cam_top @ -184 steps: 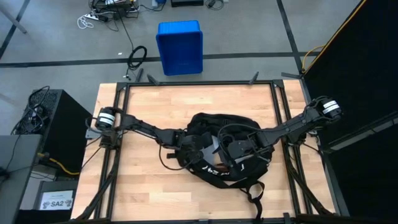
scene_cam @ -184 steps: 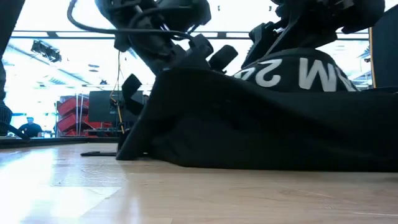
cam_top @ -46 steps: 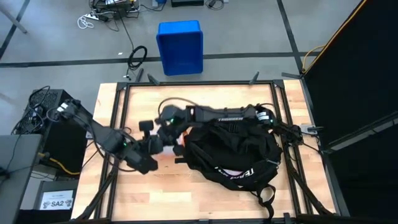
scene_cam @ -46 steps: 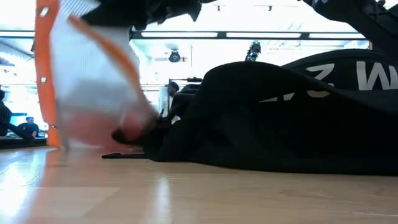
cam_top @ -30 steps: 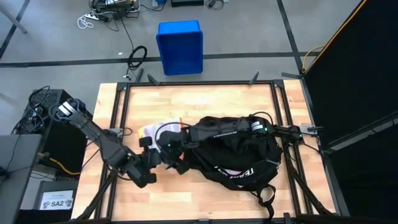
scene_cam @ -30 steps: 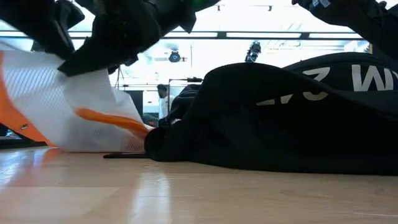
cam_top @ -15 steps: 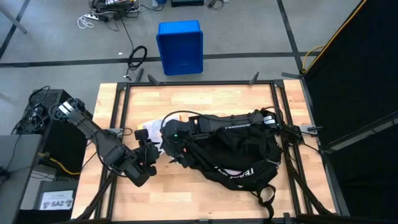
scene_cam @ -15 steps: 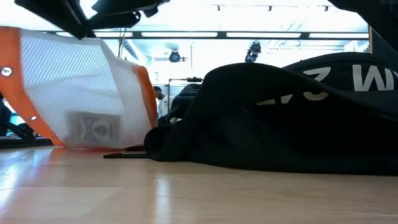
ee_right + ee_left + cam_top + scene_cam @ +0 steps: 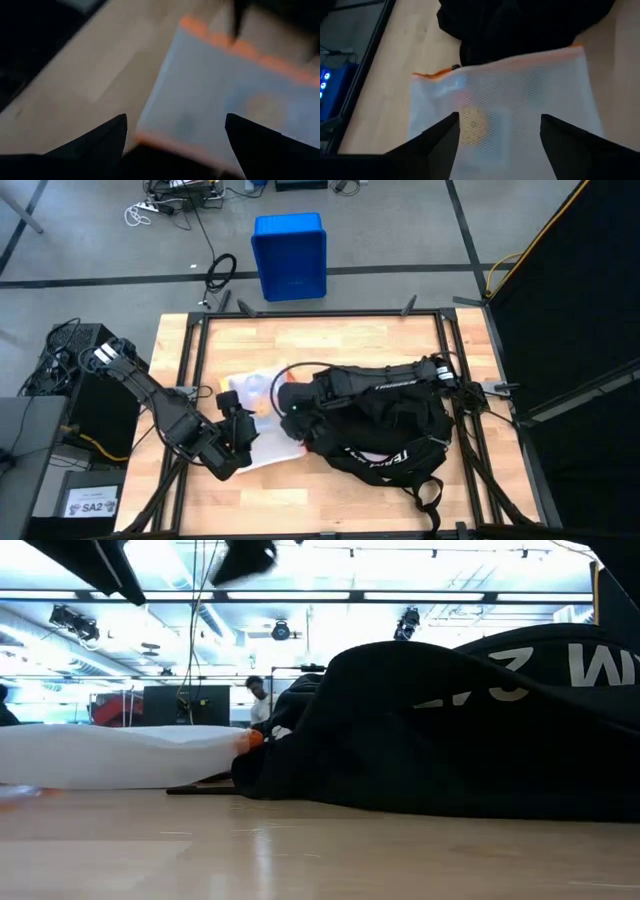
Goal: Unpack backpack
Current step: Remove the smartphone from the backpack
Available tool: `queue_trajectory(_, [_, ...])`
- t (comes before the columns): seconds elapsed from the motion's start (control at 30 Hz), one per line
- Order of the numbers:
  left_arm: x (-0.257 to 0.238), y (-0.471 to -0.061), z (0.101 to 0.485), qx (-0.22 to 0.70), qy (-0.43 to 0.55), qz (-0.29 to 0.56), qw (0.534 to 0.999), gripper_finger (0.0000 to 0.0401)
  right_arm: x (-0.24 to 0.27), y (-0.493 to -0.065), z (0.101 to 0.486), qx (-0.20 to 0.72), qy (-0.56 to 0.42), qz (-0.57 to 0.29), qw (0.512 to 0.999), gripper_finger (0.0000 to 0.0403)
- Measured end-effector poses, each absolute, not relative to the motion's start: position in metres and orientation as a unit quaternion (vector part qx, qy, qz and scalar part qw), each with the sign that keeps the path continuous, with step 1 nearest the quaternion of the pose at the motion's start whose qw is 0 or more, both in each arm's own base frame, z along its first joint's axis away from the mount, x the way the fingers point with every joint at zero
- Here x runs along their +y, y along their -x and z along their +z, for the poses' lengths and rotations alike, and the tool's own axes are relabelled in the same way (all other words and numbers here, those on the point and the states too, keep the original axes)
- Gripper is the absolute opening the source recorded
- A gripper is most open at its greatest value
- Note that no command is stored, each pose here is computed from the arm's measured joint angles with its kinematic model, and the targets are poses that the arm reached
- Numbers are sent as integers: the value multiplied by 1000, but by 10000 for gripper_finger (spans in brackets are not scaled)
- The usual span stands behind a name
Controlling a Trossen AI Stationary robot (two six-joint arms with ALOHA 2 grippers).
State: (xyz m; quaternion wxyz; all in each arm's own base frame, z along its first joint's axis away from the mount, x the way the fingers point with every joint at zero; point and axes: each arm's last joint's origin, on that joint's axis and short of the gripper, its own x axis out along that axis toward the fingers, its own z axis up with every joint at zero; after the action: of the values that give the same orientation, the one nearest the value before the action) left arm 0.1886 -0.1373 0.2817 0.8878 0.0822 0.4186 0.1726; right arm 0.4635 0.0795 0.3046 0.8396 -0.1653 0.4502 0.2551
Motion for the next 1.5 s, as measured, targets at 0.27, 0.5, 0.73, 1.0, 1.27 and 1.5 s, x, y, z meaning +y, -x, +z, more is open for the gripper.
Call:
queue_trajectory(0.27, [-142, -226, 297, 298, -93, 138, 940, 249, 71, -456, 256, 533, 139, 277, 788, 306])
queue_trajectory(0.5, [-139, -257, 286, 273, -118, 134, 945, 248, 37, -449, 222, 588, 67, 270, 760, 306])
queue_trajectory(0.73, [-134, -283, 251, 331, -131, 137, 925, 248, 9, -437, 212, 609, 25, 262, 749, 305])
queue_trajectory(1.0, [-122, -305, 221, 385, -136, 119, 905, 248, -19, -407, 271, 568, 40, 196, 798, 304])
queue_trajectory(1.27, [-121, -317, 227, 345, -189, 91, 915, 248, -25, -346, 330, 501, 46, 88, 860, 304])
queue_trajectory(1.5, [-120, -323, 233, 315, -234, 74, 917, 248, 13, -289, 327, 404, 48, 30, 913, 304])
